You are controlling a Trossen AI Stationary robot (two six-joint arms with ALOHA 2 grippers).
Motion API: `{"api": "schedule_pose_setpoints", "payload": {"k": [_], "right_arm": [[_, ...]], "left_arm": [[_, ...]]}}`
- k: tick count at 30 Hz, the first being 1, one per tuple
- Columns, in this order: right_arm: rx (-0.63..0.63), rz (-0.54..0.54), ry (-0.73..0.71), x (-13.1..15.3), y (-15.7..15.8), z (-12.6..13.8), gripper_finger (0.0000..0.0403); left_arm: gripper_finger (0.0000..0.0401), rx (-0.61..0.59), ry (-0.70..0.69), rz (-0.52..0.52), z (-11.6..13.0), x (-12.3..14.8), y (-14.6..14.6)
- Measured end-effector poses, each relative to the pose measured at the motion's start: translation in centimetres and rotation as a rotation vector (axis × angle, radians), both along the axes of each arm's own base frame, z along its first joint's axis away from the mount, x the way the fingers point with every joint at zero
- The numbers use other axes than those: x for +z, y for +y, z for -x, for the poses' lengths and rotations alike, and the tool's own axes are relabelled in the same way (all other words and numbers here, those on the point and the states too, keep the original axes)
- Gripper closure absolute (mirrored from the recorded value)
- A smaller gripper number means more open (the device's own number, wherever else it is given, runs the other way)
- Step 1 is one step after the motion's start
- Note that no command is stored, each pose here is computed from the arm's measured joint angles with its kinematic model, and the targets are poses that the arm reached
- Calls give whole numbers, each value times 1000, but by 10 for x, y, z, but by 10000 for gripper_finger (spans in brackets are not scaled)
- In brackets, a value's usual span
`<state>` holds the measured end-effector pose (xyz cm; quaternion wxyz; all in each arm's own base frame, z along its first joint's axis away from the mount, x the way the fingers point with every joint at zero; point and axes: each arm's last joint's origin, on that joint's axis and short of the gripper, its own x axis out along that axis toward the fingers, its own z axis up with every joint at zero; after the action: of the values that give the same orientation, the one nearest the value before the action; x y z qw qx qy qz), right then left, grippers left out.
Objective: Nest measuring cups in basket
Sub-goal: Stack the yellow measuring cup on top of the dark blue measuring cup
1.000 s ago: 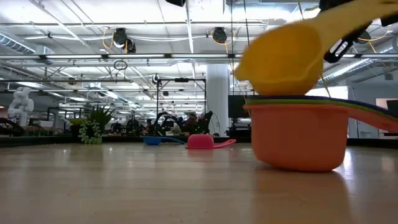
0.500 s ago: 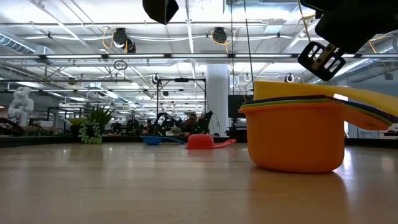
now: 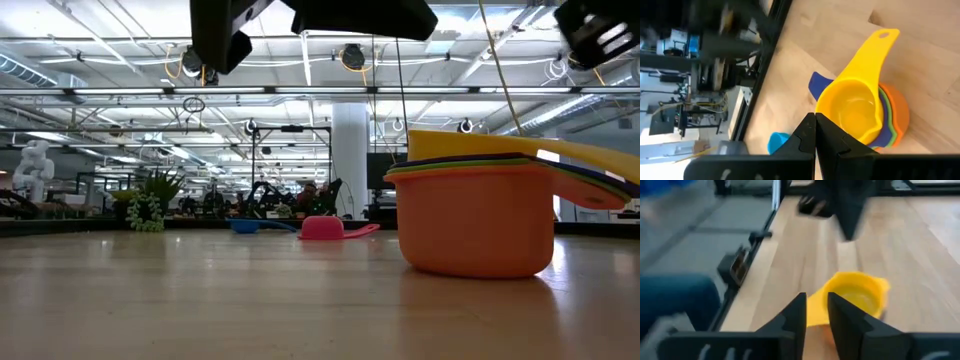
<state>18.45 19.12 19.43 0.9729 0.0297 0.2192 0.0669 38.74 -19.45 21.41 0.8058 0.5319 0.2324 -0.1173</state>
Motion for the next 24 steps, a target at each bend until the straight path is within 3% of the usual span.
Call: {"api": "schedule_pose_setpoints", "payload": {"k": [6, 12, 15, 24], "right_arm": [[87, 285, 120, -25, 60, -26, 274], [19, 539, 153, -41, 98, -42, 241], [-32, 508, 133, -40, 108, -43, 239], [-184, 179, 124, -26, 109, -37, 239]], "left_arm": [[401, 45, -5, 49, -3, 0, 6], [401, 67, -8, 83, -3, 0, 6], [401, 68, -10, 86, -2, 0, 4], [400, 84, -18, 84, 0, 0, 1]]}}
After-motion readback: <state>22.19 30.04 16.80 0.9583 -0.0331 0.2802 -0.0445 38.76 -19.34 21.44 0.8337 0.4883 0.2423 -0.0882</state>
